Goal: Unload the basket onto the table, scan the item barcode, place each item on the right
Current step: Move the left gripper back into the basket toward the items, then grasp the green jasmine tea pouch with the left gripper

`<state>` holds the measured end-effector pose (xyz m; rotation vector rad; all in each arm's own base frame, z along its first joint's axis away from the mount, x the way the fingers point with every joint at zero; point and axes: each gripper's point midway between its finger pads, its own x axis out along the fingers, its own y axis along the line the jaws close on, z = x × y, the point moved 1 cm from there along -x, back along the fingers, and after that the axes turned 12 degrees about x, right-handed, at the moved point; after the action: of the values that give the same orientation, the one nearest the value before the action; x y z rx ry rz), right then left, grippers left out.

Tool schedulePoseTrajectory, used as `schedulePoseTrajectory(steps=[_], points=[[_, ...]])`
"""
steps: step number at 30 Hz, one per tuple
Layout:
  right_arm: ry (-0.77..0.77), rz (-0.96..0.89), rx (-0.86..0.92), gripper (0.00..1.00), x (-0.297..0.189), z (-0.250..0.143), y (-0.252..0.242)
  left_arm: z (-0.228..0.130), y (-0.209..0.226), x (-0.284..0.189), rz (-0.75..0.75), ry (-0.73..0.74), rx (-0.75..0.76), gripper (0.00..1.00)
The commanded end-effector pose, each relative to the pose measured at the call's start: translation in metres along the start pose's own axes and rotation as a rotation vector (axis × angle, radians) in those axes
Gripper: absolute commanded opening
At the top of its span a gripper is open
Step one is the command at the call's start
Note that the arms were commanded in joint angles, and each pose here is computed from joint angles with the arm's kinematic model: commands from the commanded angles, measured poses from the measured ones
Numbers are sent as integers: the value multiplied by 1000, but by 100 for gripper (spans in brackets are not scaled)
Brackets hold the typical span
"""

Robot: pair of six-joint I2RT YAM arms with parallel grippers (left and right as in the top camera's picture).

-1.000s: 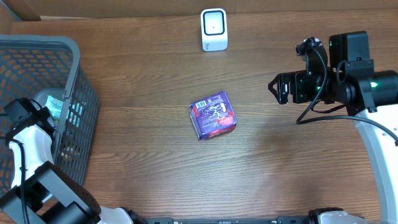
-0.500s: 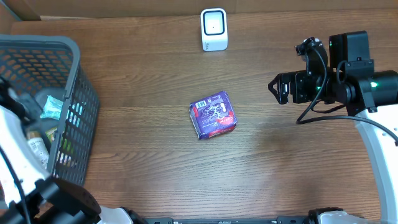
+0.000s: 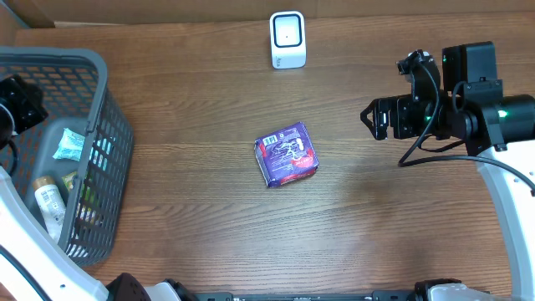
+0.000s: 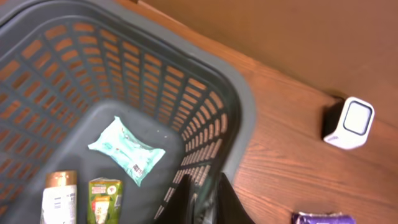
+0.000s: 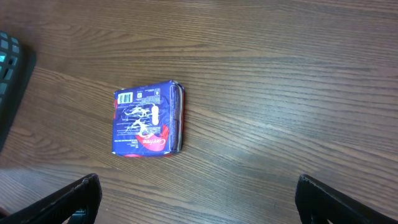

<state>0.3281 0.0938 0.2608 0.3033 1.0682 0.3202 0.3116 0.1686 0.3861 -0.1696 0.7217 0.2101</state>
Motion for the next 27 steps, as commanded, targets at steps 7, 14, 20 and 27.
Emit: schedulePoseTrajectory(steps=[7, 14, 20, 27], points=[[-1, 1, -7, 100, 1, 0, 2, -66, 67, 39, 296, 275, -243, 93], [2, 1, -6, 100, 1, -1, 1, -141, 80, 103, 266, 514, -302, 87], [4, 0, -6, 100, 1, -1, 1, -185, 87, 136, 283, 576, -308, 87], [5, 0, -5, 100, 1, -1, 1, -229, 102, 151, 381, 639, -280, 91]])
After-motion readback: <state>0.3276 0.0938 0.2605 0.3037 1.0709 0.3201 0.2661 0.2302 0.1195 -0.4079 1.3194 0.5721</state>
